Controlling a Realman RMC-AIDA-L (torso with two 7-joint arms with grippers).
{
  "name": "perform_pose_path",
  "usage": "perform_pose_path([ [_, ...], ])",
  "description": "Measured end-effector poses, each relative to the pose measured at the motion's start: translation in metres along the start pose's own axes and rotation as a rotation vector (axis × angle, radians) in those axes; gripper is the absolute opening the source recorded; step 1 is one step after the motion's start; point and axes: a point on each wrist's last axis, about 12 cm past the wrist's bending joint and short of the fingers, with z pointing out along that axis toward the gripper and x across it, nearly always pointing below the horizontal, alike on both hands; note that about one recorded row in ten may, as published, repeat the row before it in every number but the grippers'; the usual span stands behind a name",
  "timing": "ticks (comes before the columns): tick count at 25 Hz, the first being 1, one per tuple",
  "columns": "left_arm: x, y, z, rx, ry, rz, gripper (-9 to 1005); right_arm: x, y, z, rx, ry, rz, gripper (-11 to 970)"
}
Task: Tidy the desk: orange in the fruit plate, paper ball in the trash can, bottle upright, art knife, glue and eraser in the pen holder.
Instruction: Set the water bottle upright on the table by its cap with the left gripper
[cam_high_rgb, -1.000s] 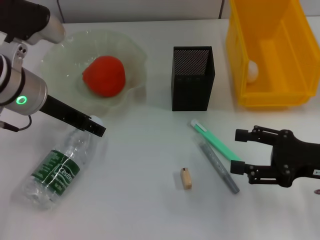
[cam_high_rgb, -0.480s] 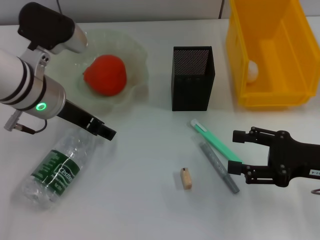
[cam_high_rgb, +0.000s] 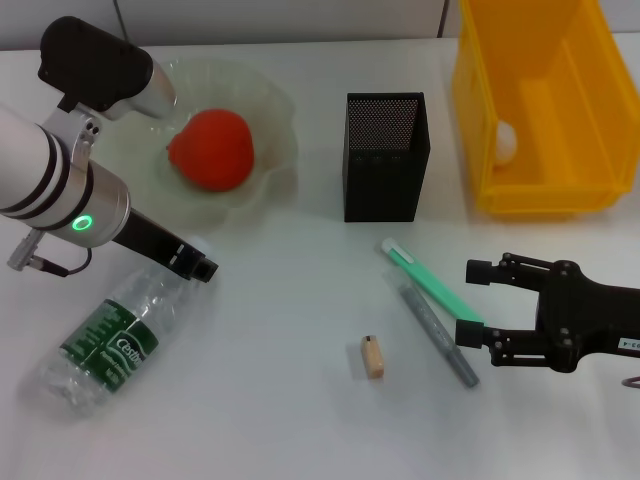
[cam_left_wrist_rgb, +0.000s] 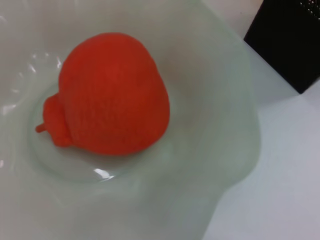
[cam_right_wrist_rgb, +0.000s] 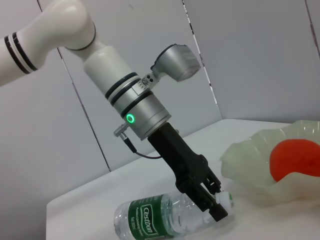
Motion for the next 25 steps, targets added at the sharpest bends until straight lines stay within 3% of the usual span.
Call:
perform_pose_path([
  [1,0.001,-0.001,-0.001,0.002,-0.001,0.003,624,0.000,0.000,0.000,0.000,0.000,0.000,809],
  [3,0.005,-0.003,-0.006,0.020,-0.020,0.011,435,0.000,0.000,0.000,0.000,0.000,0.000,808],
  [7,0.011,-0.006,-0.016,0.066,-0.056,0.024,435,0.000,0.000,0.000,0.001,-0.001,0.000,806],
  [8,0.016,-0.006,-0.028,0.155,-0.112,0.026,435,0.000,0.000,0.000,0.002,-0.001,0.000,805],
  [11,0.021,-0.004,-0.039,0.261,-0.185,0.035,435,0.000,0.000,0.000,0.002,-0.001,0.000,804],
  [15,0.039,0.016,-0.051,0.441,-0.343,0.031,434,-0.002,0.000,0.004,-0.008,-0.004,-0.003,801],
  [17,0.043,0.021,-0.050,0.465,-0.368,0.025,434,-0.002,0.000,0.006,-0.012,-0.006,-0.003,800],
  [22,0.070,0.039,-0.045,0.628,-0.572,0.020,434,-0.004,-0.001,0.010,-0.020,-0.011,0.013,797],
  [23,0.080,0.042,-0.042,0.674,-0.662,0.020,434,-0.005,-0.001,0.011,-0.022,-0.012,0.020,797],
  [25,0.085,0.043,-0.041,0.689,-0.708,0.025,434,-0.006,-0.001,0.011,-0.023,-0.014,0.024,795],
])
